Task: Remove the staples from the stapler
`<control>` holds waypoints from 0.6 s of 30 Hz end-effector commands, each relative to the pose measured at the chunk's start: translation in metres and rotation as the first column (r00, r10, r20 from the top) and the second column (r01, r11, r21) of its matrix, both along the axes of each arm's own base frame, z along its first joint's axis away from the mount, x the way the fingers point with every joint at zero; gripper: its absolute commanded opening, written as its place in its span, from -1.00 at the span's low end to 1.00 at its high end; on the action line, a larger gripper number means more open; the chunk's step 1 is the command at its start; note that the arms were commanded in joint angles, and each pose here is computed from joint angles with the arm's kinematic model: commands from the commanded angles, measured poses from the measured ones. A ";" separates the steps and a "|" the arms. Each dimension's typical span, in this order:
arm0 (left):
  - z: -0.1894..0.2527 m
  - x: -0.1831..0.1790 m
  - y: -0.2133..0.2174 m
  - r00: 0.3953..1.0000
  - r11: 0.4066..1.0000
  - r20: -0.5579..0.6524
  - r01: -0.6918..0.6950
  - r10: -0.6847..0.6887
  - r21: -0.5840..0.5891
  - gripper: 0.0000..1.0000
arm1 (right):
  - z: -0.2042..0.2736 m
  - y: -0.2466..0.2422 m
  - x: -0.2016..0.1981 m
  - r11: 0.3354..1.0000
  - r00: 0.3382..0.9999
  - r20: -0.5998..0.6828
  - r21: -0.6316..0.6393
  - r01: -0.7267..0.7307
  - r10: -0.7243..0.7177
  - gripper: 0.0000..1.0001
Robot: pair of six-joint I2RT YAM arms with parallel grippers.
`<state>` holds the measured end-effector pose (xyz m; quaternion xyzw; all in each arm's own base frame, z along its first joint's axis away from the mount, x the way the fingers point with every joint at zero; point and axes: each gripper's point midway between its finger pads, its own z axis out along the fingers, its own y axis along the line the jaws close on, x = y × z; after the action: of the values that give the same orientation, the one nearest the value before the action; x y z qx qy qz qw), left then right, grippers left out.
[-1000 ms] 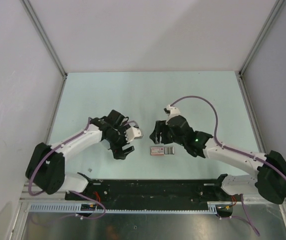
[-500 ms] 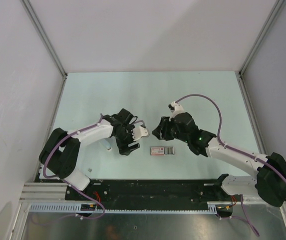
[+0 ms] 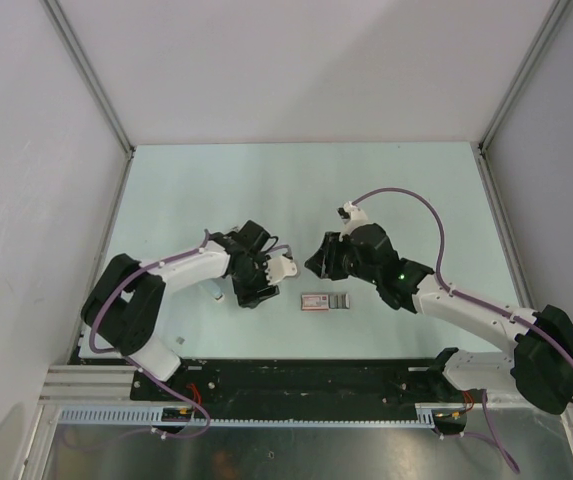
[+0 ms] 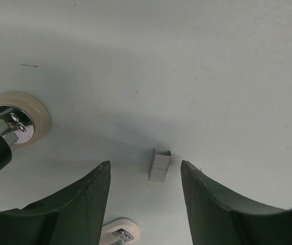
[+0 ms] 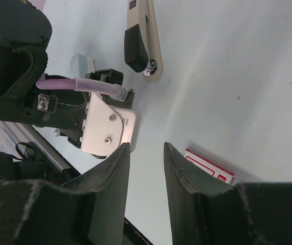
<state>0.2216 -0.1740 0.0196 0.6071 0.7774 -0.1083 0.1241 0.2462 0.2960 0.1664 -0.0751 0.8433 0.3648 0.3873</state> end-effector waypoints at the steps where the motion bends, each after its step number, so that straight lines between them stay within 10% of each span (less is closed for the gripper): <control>1: -0.006 0.003 -0.002 1.000 1.000 0.018 0.025 -0.025 0.012 0.23 | 0.011 0.000 0.002 0.999 1.000 0.024 0.036 0.001 -0.002 -0.27; 18: -0.021 -0.001 0.003 0.999 0.998 0.022 0.026 -0.028 0.061 -0.45 | 0.014 -0.001 0.001 0.999 1.000 0.024 0.043 0.003 -0.004 -0.44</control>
<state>0.2250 -0.1781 0.0117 0.6161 0.7722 -0.0932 0.1242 0.2473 0.2952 0.1668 -0.0707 0.8436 0.3666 0.3860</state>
